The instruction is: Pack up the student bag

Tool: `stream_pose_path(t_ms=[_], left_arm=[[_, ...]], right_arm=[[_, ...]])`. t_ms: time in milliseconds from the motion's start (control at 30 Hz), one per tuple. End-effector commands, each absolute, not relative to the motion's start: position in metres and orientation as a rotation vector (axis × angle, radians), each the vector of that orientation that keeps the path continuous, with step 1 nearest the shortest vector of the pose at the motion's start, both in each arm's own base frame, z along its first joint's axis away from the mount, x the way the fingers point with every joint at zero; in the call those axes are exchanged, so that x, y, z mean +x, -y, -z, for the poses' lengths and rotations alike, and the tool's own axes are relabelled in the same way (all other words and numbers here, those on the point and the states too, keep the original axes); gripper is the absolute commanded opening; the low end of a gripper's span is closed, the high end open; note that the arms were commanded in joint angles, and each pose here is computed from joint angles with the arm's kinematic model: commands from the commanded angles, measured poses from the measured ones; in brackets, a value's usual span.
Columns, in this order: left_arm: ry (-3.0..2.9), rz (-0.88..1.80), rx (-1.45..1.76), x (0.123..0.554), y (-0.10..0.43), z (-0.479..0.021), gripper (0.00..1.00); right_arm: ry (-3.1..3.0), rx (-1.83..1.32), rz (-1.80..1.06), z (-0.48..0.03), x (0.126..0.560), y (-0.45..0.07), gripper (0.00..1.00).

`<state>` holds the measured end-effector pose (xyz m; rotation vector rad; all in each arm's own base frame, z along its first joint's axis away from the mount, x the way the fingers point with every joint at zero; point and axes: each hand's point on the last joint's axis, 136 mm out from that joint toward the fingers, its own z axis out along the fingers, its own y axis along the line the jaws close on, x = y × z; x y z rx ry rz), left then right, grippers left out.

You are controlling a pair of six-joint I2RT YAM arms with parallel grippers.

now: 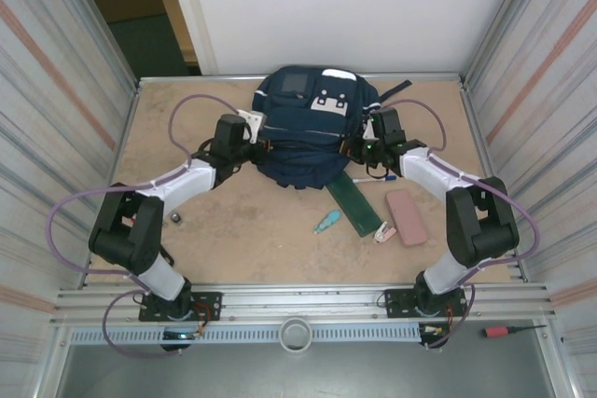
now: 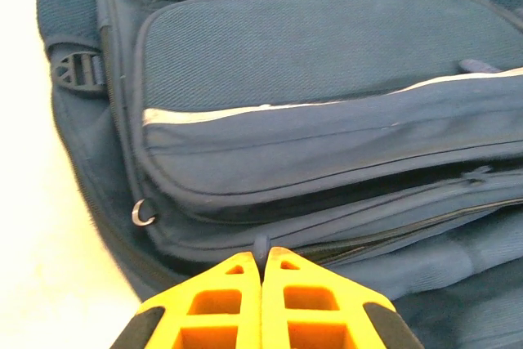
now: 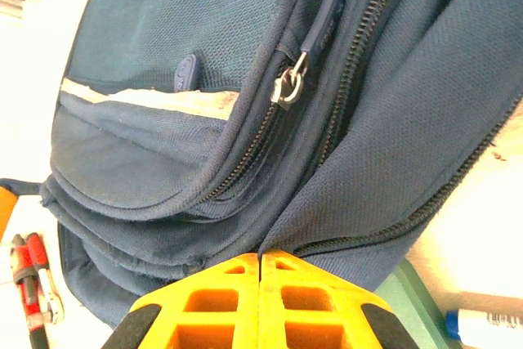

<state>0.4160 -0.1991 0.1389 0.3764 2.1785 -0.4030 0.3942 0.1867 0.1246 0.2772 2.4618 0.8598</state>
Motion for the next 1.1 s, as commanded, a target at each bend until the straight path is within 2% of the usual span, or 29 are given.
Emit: stream_pose_path(t_ms=[0,233,533,767,1067], left_arm=[[-2.152,0.305,0.326,0.430,0.172,-0.143,0.00],[-2.137,0.308,0.353,0.413,0.178,-0.155,0.00],[-2.086,0.329,0.357,0.385,0.178,-0.189,0.00],[-2.087,0.295,0.322,0.360,0.160,-0.192,0.00],[-2.091,0.340,0.329,0.345,0.168,-0.185,0.00]], right_arm=[[-2.408,0.196,-0.890,-0.153,0.405,-0.177,0.00],[-2.471,0.115,-0.971,-0.156,0.410,-0.182,0.00],[-2.482,-0.080,-1.133,-0.175,0.408,-0.232,0.00],[-2.509,-0.198,-1.202,-0.175,0.396,-0.257,0.00],[-2.555,-0.140,-1.161,-0.160,0.413,-0.242,0.00]])
